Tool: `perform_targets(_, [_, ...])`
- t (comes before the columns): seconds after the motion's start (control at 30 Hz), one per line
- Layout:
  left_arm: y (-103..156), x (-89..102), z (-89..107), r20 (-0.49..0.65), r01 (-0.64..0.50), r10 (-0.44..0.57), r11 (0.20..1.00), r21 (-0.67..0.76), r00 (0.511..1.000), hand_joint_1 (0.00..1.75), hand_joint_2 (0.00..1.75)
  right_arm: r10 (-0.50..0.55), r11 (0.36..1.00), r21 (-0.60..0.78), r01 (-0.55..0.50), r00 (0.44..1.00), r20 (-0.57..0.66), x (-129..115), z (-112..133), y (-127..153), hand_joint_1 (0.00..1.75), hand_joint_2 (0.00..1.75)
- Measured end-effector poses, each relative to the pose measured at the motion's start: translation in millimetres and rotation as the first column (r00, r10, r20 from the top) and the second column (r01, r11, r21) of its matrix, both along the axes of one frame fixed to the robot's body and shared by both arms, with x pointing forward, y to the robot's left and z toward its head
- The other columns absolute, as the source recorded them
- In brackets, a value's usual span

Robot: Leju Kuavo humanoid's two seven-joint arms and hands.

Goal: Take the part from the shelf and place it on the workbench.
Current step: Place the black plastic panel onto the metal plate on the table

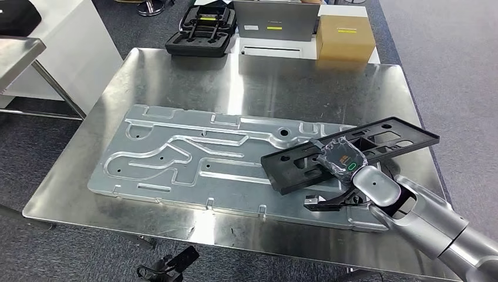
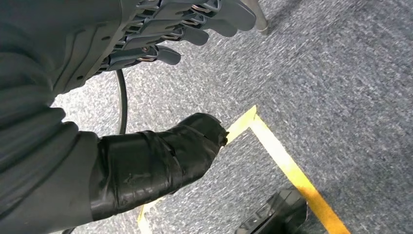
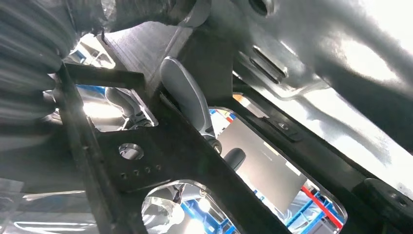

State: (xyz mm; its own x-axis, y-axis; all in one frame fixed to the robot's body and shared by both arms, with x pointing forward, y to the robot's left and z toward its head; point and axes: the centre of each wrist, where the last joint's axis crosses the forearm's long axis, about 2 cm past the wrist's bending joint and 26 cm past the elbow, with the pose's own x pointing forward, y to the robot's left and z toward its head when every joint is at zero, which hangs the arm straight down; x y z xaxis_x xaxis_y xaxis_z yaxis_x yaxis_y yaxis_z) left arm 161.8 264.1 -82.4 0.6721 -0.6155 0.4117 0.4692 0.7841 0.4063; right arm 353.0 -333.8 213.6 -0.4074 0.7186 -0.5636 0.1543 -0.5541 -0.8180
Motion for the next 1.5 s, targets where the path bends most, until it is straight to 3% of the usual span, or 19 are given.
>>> perform_targets(0.17, [0.5,0.8,0.3,0.004,-0.002,0.002,1.000,0.011,1.000,0.00,1.75,0.001,1.000,0.012,-0.002,0.999,0.051,-2.5,0.6,1.8,1.75,1.75])
perform_targets(0.3, [-5.1,1.9,1.2,0.012,-0.004,0.004,1.000,0.026,1.000,0.00,1.75,0.016,0.996,0.081,-0.033,0.978,0.207,-8.9,24.7,9.5,1.75,1.75])
perform_targets(0.53, [-10.5,1.6,1.5,0.010,-0.002,0.002,1.000,0.017,1.000,0.00,1.75,0.032,0.992,0.113,-0.064,0.964,0.263,-15.5,41.3,12.5,1.75,1.75])
perform_targets(1.1, [-11.2,3.5,2.2,0.000,-0.005,0.005,1.000,0.023,1.000,0.00,1.75,0.035,0.989,0.129,-0.075,0.957,0.289,-20.2,47.5,12.9,1.75,1.75])
perform_targets(1.5, [-15.8,-1.0,1.1,0.004,0.054,-0.054,0.998,0.039,0.999,0.00,1.75,0.039,0.989,0.124,-0.076,0.961,0.274,-20.7,44.5,10.3,1.75,1.75])
